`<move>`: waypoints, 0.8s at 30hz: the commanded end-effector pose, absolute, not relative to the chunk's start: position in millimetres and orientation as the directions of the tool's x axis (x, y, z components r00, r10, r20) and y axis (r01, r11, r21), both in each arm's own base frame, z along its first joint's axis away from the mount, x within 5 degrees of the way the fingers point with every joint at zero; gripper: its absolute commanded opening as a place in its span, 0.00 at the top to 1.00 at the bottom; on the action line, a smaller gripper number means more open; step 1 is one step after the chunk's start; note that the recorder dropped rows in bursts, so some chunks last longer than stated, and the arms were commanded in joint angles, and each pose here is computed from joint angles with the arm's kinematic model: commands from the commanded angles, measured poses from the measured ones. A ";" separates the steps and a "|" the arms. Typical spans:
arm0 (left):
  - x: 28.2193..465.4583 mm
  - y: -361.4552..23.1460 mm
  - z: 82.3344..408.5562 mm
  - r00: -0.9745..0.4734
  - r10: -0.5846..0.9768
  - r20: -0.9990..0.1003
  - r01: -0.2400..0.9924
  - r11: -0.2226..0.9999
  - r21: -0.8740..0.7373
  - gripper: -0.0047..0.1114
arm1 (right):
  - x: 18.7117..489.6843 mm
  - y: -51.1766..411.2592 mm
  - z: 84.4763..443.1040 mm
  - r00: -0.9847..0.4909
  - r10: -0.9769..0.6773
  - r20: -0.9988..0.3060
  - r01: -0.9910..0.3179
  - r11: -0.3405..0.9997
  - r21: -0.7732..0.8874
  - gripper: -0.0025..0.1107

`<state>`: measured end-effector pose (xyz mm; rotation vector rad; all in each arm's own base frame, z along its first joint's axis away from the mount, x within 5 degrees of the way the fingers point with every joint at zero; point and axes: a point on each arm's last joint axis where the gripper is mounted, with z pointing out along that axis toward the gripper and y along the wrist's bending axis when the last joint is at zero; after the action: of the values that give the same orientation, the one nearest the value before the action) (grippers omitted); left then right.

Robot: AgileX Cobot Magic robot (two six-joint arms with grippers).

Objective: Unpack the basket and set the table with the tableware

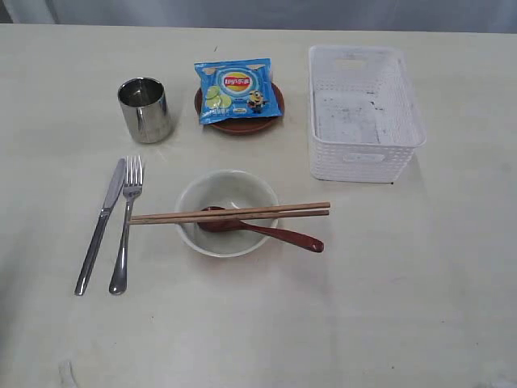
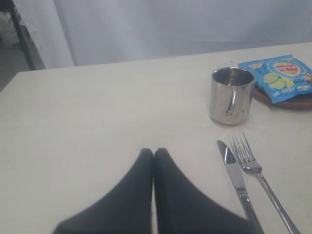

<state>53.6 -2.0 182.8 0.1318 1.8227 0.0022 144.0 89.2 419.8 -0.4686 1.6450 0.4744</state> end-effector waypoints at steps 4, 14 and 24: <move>53.5 -2.2 182.2 -0.247 0.093 -0.965 0.093 0.993 0.071 0.96 | 111.1 61.5 423.7 -0.048 0.033 -0.998 -0.505 0.862 0.053 0.98; 53.5 -2.2 182.2 -0.247 0.093 -0.965 0.093 0.993 0.071 0.96 | 71.3 18.9 330.5 -0.091 0.145 -0.985 -0.220 0.962 0.162 0.98; 53.5 -2.2 182.2 -0.247 0.093 -0.965 0.093 0.993 0.071 0.96 | 41.7 10.7 269.8 0.009 0.148 -0.989 -0.151 0.978 0.145 0.98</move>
<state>53.6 -2.0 182.8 0.1318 1.8227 0.0022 46.4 11.9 276.8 -0.0075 1.5832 0.2455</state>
